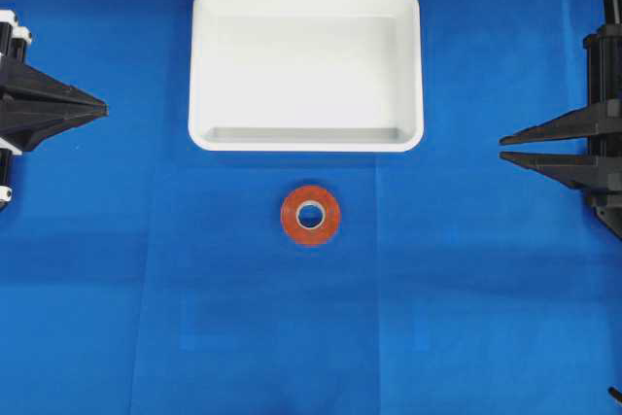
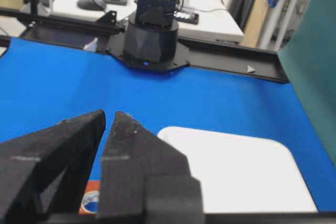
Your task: Place one roll of tape in the white case with the left arm.
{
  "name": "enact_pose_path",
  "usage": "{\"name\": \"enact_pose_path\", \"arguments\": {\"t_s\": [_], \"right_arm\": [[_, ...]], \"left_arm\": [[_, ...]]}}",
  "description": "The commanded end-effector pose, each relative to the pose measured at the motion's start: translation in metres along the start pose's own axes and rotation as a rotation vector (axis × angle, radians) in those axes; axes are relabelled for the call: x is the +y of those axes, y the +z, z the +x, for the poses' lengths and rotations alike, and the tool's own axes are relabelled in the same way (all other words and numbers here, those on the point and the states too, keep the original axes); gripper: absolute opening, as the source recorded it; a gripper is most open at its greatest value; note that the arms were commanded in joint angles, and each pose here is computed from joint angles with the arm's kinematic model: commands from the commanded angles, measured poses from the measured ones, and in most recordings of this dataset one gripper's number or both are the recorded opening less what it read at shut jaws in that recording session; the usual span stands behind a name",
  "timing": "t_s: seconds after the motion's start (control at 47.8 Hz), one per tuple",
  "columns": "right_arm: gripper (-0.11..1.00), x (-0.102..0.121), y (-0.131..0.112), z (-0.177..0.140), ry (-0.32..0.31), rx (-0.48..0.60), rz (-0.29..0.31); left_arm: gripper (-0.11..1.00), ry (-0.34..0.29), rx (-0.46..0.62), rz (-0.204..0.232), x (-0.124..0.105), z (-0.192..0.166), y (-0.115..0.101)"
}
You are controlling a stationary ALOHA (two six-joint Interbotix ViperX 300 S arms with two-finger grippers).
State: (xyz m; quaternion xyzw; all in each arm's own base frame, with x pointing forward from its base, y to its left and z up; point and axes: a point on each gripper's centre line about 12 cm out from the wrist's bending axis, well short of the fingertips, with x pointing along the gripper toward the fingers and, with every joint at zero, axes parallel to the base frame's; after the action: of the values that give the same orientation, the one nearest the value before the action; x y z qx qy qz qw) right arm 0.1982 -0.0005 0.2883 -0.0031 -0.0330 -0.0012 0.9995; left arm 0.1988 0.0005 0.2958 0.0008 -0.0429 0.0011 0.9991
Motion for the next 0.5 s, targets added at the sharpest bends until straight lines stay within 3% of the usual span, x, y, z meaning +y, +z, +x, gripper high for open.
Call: {"name": "enact_pose_path", "arguments": {"t_s": [0.0,0.188,0.482], "right_arm": [[0.0,-0.003,0.013,0.004,-0.013,-0.031,-0.009],[-0.11,-0.003,0.011,0.007,-0.014,-0.015,-0.018],[-0.11,-0.004,0.006,0.009,-0.018,0.002,-0.017]], "left_arm": [[0.0,-0.027,0.011,0.022,-0.005,0.003,0.0],[0.0,-0.057,0.015,-0.005,-0.011,0.006,-0.001],[0.0,-0.109,0.057,-0.018,-0.024,0.03,-0.018]]}}
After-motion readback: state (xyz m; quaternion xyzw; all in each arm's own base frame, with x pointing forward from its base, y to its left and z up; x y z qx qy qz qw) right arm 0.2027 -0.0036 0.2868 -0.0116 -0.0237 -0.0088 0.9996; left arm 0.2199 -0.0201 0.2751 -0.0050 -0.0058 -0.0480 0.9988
